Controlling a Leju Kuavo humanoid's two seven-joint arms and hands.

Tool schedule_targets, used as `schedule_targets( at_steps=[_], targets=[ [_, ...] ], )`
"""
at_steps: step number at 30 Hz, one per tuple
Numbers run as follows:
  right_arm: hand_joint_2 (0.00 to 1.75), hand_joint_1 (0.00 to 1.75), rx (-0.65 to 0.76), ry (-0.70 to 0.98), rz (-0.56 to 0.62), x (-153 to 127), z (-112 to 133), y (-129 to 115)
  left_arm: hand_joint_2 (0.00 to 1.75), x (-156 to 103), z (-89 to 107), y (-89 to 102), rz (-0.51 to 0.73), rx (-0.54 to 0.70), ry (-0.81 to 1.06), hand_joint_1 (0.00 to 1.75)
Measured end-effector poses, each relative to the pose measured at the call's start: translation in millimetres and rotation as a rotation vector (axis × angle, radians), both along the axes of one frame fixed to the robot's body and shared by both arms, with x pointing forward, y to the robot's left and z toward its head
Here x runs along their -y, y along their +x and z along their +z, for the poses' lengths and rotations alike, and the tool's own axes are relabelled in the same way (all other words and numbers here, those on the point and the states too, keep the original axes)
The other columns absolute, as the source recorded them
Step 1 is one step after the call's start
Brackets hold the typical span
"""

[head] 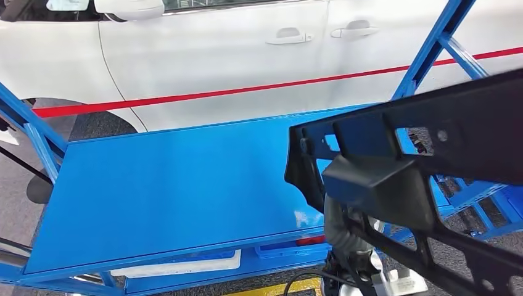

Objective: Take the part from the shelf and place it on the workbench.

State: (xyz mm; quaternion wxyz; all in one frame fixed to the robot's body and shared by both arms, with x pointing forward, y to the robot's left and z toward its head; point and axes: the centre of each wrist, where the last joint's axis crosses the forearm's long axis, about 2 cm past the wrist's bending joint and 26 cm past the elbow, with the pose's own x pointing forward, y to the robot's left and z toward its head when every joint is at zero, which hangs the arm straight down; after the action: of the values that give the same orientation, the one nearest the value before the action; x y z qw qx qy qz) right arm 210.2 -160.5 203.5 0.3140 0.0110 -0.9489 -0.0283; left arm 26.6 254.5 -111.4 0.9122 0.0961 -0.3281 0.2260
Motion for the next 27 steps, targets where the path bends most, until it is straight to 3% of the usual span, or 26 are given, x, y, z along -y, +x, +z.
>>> schedule_targets(
  at_steps=[10, 27],
  targets=[
    [1.75, 1.75, -0.132, -0.034, 0.009, 13, -38, -40, 0.0, -3, -0.2, -1.6, 0.043, -0.018, 0.009, 0.0],
    [1.75, 1.75, -0.233, -0.085, -0.022, 29, -55, -54, 0.0, -2, 0.3, 1.6, 0.052, -0.024, 0.015, 0.0]
  ],
)
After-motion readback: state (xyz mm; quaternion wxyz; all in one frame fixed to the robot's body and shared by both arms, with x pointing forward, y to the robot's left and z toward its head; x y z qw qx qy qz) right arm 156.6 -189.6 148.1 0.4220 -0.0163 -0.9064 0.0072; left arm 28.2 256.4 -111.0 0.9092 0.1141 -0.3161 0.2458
